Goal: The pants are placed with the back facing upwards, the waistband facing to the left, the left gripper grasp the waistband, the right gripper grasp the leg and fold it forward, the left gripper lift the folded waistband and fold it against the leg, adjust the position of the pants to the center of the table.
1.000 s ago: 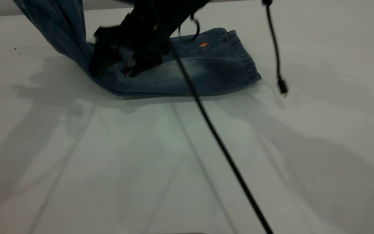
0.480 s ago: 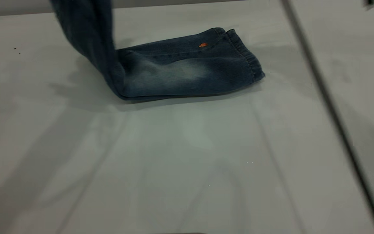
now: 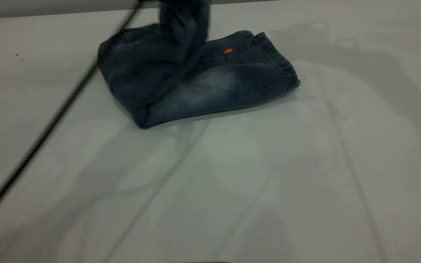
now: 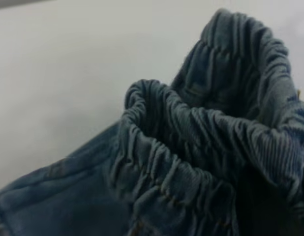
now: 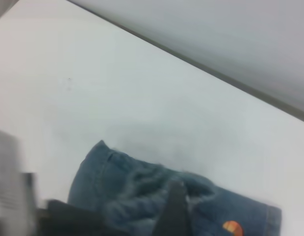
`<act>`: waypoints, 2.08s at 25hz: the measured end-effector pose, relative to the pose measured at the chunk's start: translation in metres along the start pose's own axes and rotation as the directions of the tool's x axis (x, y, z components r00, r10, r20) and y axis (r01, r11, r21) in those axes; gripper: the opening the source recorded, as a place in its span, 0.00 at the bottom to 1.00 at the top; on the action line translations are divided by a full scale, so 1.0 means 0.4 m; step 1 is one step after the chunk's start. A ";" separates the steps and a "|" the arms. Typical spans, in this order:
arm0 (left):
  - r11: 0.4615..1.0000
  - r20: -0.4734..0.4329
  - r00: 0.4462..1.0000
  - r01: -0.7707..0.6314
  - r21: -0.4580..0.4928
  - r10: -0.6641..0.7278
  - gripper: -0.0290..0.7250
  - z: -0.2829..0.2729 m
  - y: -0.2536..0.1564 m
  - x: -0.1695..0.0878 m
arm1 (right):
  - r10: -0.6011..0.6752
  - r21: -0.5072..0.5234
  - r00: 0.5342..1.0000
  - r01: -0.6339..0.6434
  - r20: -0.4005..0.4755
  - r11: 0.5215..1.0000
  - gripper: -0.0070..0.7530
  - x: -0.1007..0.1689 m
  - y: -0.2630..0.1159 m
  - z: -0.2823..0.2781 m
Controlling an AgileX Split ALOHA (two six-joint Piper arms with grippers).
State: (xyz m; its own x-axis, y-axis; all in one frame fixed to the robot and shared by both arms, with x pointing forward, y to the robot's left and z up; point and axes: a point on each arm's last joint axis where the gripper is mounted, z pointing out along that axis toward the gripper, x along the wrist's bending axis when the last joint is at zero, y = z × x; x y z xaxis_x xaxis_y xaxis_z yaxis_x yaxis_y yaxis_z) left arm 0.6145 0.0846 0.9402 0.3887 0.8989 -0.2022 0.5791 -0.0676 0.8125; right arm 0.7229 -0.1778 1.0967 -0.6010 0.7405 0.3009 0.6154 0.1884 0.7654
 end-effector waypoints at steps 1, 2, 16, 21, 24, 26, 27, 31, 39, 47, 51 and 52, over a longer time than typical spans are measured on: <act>1.000 0.006 1.000 -0.004 0.011 0.004 0.14 0.026 -0.011 -0.008 | -0.001 0.005 1.000 0.001 -0.002 1.000 0.75 0.001 -0.001 0.000; 1.000 0.014 1.000 -0.010 0.023 0.010 0.14 0.051 -0.024 -0.019 | -0.002 0.009 1.000 0.002 -0.003 1.000 0.75 0.001 -0.002 0.000; 0.979 0.032 0.983 -0.184 0.088 0.182 0.75 0.069 -0.021 -0.066 | -0.014 0.023 1.000 0.013 0.010 1.000 0.75 -0.003 -0.005 0.000; 0.967 -0.007 0.969 -0.247 0.063 0.248 0.84 -0.032 0.079 -0.051 | -0.005 0.043 1.000 0.006 -0.002 0.999 0.75 0.000 -0.010 0.000; 0.974 -0.070 0.972 -0.221 0.038 0.223 0.81 -0.107 0.149 0.002 | 0.008 0.079 1.000 -0.006 -0.024 0.997 0.75 0.020 -0.017 0.012; 0.983 -0.114 0.976 -0.186 0.004 0.185 0.80 -0.164 0.196 0.039 | 0.010 0.116 1.000 -0.007 -0.029 0.993 0.74 0.044 -0.029 0.046; 0.986 -0.133 0.977 -0.169 -0.018 0.165 0.80 -0.192 0.217 0.055 | 0.001 0.147 1.000 0.003 -0.029 0.989 0.73 0.063 -0.039 0.071; 0.984 -0.163 0.979 -0.145 -0.105 0.126 0.80 -0.293 0.280 0.070 | -0.081 0.329 0.996 0.066 0.031 0.942 0.68 0.146 -0.119 0.215; 0.976 -0.153 0.985 -0.112 -0.185 0.084 0.80 -0.376 0.320 0.051 | -0.247 0.523 0.947 0.106 0.206 0.846 0.68 0.268 -0.287 0.434; 0.987 -0.162 0.985 -0.086 -0.136 0.063 0.80 -0.374 0.308 0.053 | -0.187 0.628 0.955 0.002 0.228 0.778 0.68 0.234 -0.438 0.550; 0.988 -0.164 0.984 -0.085 -0.129 0.063 0.80 -0.374 0.306 0.054 | -0.139 0.663 0.953 -0.079 0.269 0.745 0.68 0.228 -0.466 0.558; 0.988 -0.164 0.984 -0.085 -0.127 0.063 0.80 -0.374 0.306 0.054 | -0.120 0.676 0.951 -0.111 0.286 0.729 0.68 0.230 -0.471 0.554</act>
State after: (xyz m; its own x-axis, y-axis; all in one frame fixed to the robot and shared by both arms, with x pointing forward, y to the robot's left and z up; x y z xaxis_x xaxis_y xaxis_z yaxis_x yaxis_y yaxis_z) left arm 0.5866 0.1605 1.1170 0.3013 0.9518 -0.0580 0.4482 -0.0876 0.8896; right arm 0.6645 -0.0022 0.8541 -0.4992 0.8659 0.0314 0.8600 0.4907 0.1399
